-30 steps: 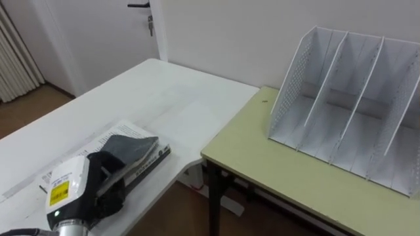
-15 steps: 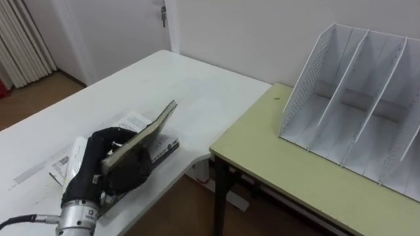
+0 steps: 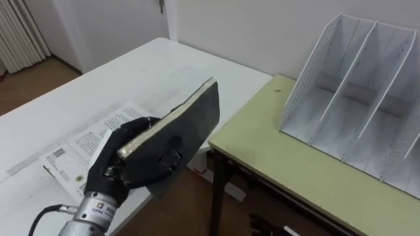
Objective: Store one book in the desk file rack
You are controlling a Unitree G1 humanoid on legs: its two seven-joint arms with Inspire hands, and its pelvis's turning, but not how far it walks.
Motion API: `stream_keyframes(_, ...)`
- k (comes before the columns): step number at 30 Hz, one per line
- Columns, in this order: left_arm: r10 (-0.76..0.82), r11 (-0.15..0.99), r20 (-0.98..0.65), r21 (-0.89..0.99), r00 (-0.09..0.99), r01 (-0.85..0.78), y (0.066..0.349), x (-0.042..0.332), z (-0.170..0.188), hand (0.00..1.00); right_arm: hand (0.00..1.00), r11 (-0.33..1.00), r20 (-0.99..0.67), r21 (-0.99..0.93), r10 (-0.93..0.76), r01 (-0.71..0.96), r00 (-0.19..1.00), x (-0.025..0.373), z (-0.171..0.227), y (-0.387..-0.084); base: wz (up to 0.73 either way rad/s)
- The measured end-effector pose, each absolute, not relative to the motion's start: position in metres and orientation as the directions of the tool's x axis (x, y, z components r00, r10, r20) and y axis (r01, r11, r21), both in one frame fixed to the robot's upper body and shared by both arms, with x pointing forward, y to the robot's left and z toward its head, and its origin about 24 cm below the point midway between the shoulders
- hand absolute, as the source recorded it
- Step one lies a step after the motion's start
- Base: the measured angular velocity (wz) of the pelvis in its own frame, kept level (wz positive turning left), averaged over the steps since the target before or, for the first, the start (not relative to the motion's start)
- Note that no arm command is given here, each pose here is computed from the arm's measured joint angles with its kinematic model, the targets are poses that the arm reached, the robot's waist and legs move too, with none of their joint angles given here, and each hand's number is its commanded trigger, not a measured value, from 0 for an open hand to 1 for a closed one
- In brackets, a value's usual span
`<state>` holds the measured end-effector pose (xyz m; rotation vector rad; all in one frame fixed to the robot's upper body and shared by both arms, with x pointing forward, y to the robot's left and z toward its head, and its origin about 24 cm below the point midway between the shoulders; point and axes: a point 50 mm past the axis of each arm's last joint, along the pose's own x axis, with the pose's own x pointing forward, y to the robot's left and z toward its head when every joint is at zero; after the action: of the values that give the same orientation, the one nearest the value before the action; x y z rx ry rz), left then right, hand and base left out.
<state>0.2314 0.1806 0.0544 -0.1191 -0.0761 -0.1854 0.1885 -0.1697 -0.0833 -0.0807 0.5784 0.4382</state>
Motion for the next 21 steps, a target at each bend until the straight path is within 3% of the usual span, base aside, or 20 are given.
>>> stream_keyframes(6, -0.265, 0.931, 0.128, -0.226, 0.956, 0.288, 0.177, 0.230, 0.056, 1.00, 0.00, 0.862, -0.387, 0.083, 0.490, -0.499, 0.781, 0.205, -0.051, -0.155, -0.03)
stream_keyframes(11, -0.341, 0.862, 0.191, -0.327, 0.921, 0.387, 0.173, 0.229, 0.059, 1.00, 0.00, 0.808, -0.154, 0.222, 0.581, -0.545, 0.799, 0.216, -0.014, -0.143, 0.01)
stream_keyframes(21, -0.386, 0.707, 0.308, -0.506, 0.870, 0.493, 0.173, 0.226, 0.065, 1.00, 0.00, 0.674, 0.068, 0.405, 0.651, -0.617, 0.756, 0.218, 0.013, -0.137, -0.01)
